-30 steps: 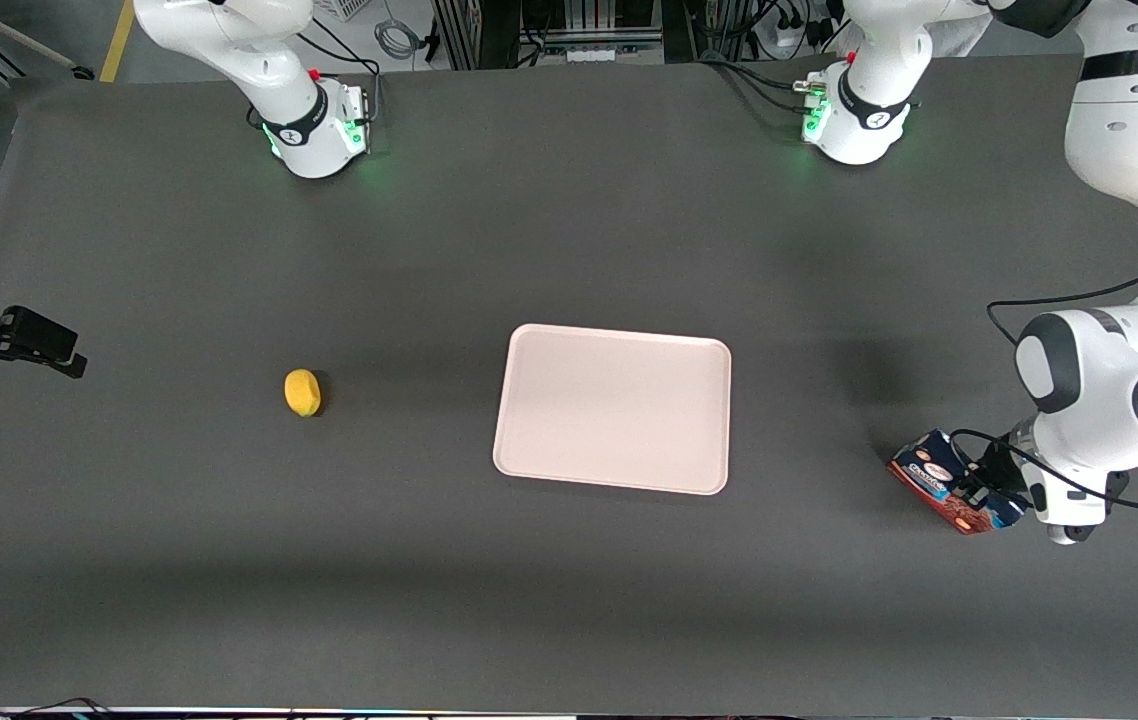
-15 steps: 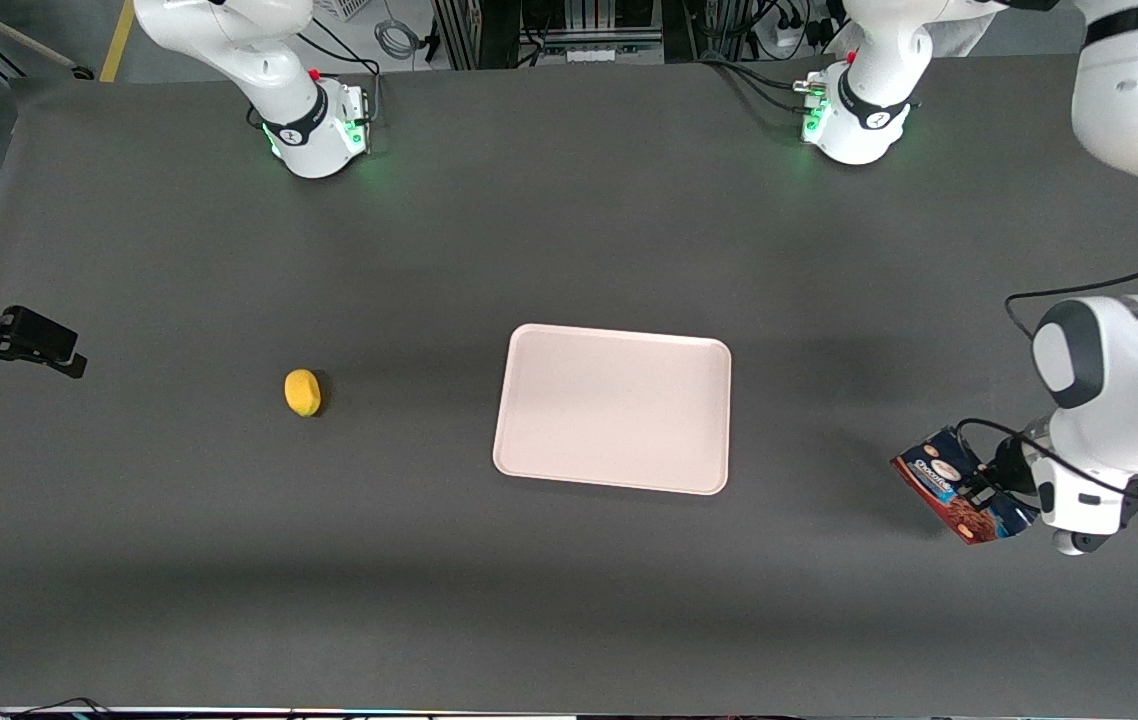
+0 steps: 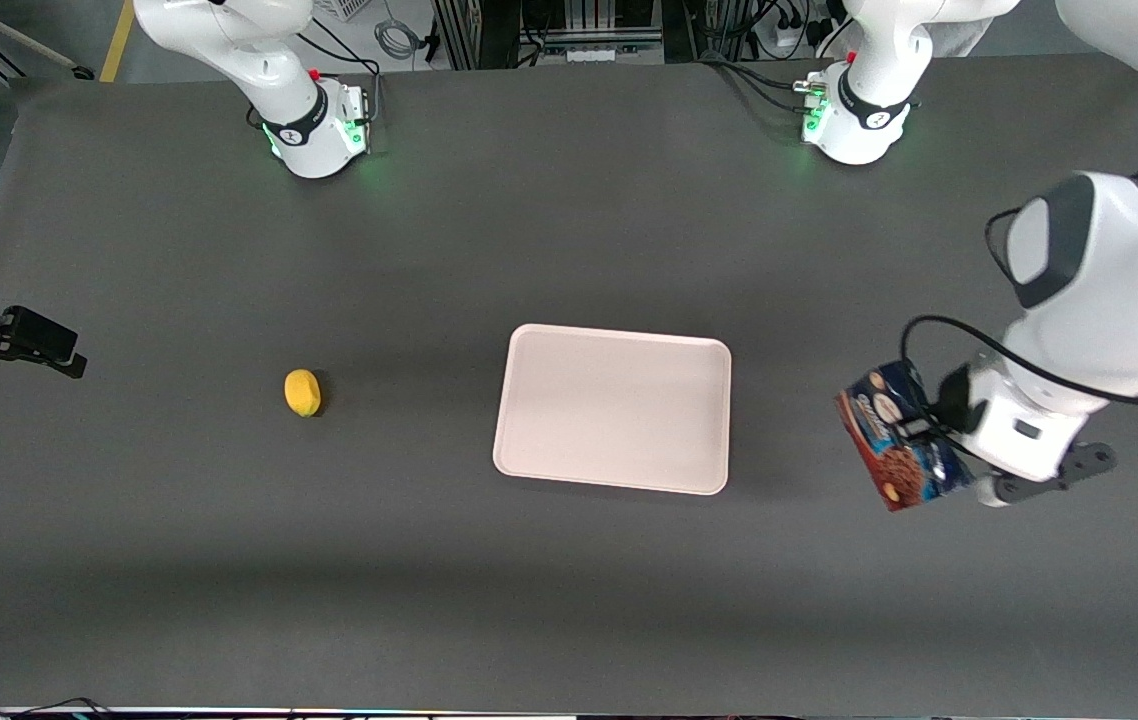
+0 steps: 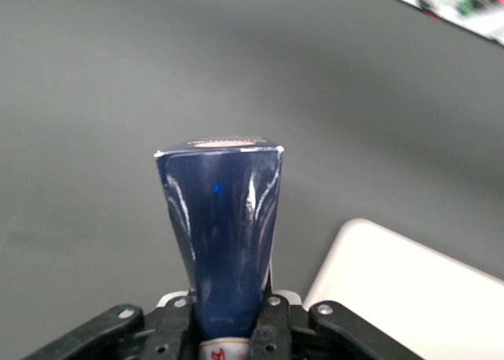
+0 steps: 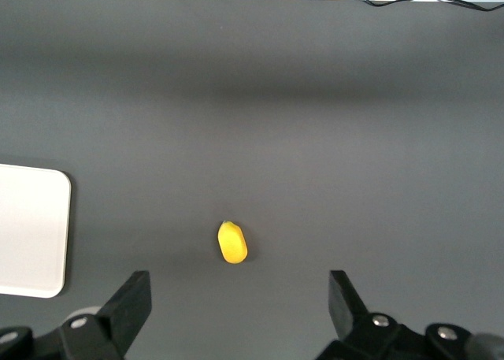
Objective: Place cookie box on tray
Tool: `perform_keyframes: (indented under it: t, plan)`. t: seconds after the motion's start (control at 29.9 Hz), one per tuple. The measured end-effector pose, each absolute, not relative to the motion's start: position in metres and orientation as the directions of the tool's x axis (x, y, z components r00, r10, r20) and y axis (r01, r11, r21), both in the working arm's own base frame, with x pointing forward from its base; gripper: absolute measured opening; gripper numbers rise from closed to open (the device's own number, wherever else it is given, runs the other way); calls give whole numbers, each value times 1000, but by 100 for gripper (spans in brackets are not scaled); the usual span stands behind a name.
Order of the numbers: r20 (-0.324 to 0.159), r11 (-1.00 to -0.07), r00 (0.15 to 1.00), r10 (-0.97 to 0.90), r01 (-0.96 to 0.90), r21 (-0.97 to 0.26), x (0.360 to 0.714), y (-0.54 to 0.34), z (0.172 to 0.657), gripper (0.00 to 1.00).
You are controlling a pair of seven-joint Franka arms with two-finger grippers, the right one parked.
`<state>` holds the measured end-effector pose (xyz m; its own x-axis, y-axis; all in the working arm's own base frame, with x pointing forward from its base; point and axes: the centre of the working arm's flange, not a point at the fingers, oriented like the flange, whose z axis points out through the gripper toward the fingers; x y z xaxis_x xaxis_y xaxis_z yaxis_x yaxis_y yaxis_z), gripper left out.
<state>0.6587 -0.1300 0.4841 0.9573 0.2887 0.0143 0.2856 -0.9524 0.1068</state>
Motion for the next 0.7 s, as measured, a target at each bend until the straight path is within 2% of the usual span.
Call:
perform_keyframes:
  t: [0.17, 0.37, 0.7]
  plan:
    - [11, -972, 979, 202, 199, 123, 645, -181, 502, 26]
    - [8, -987, 995, 103, 102, 124, 628, -236, 499, 26]
    - [17, -997, 1000, -17, -18, 75, 610, -313, 441, 27]
